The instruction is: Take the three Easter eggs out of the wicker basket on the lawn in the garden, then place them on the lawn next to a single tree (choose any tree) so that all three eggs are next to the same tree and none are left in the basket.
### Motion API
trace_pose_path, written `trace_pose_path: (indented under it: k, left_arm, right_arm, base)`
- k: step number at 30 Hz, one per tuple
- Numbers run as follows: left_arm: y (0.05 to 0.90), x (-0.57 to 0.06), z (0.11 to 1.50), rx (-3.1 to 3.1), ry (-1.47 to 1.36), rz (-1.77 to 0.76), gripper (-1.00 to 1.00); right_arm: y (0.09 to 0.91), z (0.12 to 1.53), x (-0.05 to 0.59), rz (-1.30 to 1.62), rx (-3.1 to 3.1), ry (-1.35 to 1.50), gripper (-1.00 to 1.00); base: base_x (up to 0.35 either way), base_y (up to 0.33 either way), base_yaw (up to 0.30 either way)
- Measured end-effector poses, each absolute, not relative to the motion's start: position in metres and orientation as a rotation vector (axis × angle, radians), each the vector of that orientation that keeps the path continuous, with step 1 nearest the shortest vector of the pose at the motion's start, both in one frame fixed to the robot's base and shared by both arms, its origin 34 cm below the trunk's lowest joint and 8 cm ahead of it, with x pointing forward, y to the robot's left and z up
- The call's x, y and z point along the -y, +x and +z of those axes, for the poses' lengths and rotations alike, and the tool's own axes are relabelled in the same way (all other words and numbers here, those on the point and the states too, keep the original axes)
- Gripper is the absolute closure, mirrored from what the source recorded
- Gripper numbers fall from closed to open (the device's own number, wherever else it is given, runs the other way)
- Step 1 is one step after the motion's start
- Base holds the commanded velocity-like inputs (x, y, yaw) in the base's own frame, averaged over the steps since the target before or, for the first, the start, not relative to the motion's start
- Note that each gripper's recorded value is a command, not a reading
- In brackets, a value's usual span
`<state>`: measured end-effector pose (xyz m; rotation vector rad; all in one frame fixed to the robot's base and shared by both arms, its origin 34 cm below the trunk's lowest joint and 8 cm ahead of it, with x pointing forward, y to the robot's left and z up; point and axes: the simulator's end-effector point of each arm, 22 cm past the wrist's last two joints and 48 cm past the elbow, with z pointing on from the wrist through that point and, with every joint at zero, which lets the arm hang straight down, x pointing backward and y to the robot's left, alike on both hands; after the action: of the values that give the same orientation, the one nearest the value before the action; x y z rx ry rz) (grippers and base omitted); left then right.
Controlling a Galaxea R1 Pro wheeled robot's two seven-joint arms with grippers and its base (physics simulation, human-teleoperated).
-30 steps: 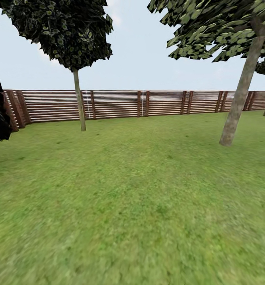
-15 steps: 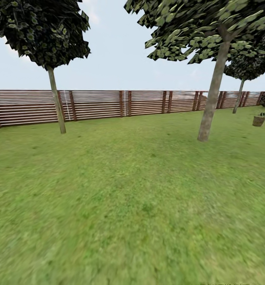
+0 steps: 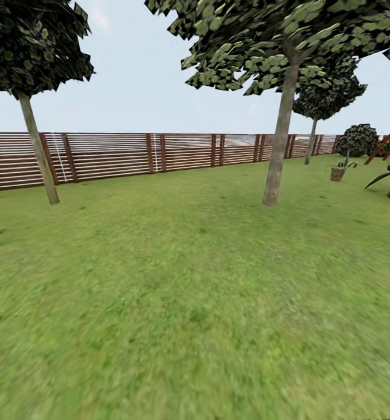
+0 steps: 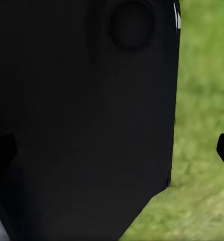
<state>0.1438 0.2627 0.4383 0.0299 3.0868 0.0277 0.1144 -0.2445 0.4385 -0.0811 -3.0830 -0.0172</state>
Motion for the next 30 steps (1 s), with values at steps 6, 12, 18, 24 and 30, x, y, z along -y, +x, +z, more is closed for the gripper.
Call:
trace_pose_path:
  k: [6, 12, 18, 24, 30]
  left_arm:
    - [0.1434, -0.2626, 0.4383, -3.087, 0.031, 0.027, -1.00]
    - [0.1435, -0.2622, 0.4383, -3.087, 0.030, 0.024, -1.00]
    - [0.1433, -0.2621, 0.4383, -3.088, 0.031, 0.023, -1.00]
    - [0.1435, -0.2621, 0.4383, -3.087, 0.030, 0.023, -1.00]
    - [0.1434, -0.2622, 0.4383, -3.088, 0.025, 0.024, -1.00]
  right_arm:
    - [0.1119, 0.4386, 0.2448, -0.017, 3.078, -0.080, -1.00]
    - [0.1117, 0.4387, 0.2452, -0.016, 3.078, -0.080, -1.00]
    - [0.1122, 0.4386, 0.2440, -0.018, 3.079, -0.079, -1.00]
    - [0.1124, 0.4386, 0.2437, -0.019, 3.080, -0.076, -1.00]
    - [0.1134, 0.4386, 0.2431, -0.020, 3.082, -0.075, -1.00]
  base:
    - [0.316, 0.118, -0.296]
    - [0.316, 0.145, -0.294]
    - [0.308, 0.155, -0.141]
    - [0.279, 0.182, -0.025]
    - [0.264, 0.192, -0.005]
